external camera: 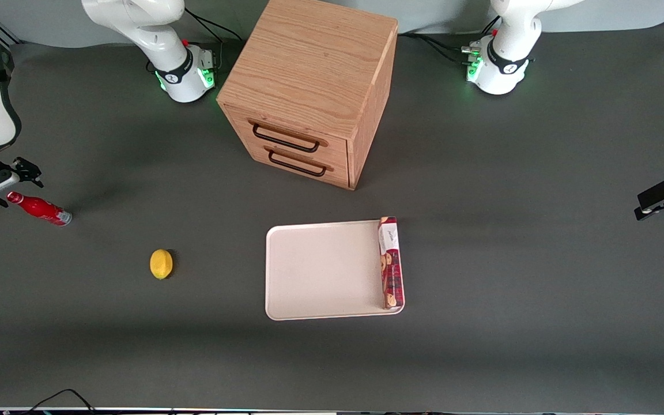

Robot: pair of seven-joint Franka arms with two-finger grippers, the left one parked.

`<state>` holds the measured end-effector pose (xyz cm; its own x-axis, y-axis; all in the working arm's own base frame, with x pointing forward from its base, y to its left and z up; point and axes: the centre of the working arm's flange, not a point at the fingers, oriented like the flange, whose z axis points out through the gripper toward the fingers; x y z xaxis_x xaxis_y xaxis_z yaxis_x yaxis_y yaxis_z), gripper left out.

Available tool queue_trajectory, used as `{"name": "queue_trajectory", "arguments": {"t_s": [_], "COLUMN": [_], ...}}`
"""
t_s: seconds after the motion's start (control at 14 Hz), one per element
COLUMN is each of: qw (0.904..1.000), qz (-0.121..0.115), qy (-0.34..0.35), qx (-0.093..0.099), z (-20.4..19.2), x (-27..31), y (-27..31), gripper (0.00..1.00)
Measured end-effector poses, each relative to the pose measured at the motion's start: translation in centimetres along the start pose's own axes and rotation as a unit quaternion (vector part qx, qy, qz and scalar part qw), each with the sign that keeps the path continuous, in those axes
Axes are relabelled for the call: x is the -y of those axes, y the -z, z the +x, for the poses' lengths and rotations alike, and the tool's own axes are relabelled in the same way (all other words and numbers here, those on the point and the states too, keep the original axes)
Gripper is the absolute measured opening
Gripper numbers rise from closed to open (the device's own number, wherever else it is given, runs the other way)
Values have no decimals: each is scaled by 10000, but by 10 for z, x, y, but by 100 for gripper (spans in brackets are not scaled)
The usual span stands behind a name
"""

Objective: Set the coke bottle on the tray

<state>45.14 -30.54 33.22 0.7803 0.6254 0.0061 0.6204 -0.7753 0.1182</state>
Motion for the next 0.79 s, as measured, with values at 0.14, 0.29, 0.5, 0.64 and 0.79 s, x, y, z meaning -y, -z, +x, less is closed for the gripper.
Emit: {"name": "queue_trajectory", "arguments": {"t_s": [0.14, 0.29, 0.5, 0.64, 0.79], "qw": [10000, 10000, 10000, 9999, 9999], "qz": [-46, -65, -77, -84, -82], "qy": [-31, -26, 60, 82, 103], "qx": [-5, 5, 10, 8, 7], "z": [-3, -10, -13, -13, -12], "x": [-2, -5, -7, -8, -7], "y": [1, 2, 3, 4, 4], "gripper": [96, 89, 55, 33, 32]}}
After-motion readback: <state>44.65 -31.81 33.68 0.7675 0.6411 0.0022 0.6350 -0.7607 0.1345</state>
